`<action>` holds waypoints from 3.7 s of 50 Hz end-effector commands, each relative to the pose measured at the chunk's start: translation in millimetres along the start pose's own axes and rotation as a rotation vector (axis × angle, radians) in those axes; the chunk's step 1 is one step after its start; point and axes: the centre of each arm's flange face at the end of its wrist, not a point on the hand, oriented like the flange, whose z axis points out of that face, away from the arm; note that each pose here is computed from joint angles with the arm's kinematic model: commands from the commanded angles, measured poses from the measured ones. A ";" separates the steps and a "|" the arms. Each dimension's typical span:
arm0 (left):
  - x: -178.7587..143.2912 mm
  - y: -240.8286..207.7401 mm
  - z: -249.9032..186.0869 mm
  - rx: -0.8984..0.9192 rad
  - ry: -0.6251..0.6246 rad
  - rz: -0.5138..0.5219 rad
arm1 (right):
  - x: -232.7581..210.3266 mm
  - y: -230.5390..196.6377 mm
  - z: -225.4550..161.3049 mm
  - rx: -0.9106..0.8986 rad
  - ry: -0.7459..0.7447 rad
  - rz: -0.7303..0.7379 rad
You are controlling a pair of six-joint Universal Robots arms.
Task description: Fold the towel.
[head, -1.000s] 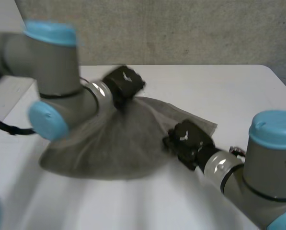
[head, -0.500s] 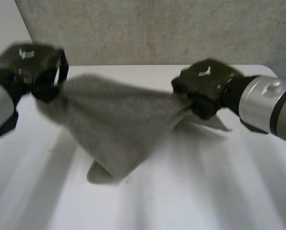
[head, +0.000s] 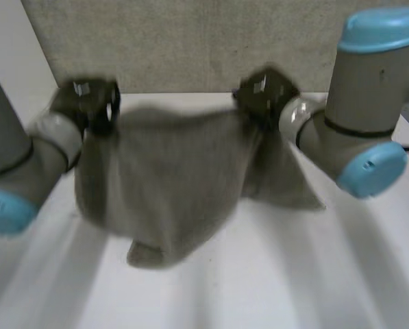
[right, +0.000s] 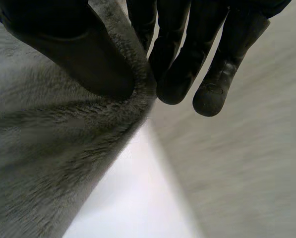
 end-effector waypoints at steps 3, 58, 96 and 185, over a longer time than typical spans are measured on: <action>-42.5 -120.2 16.5 0.441 -0.247 -0.250 | 76.6 -100.1 -7.8 0.462 0.420 -0.072; -41.7 78.4 -44.6 -0.207 -0.297 -0.207 | -69.2 80.8 -56.6 -0.128 -0.149 0.565; -40.2 15.6 -55.7 -0.027 -0.218 -0.259 | -154.5 106.1 -23.2 -0.096 -0.206 0.861; -54.1 -20.4 -56.6 0.042 -0.244 -0.390 | -171.7 107.1 5.1 -0.098 -0.225 1.011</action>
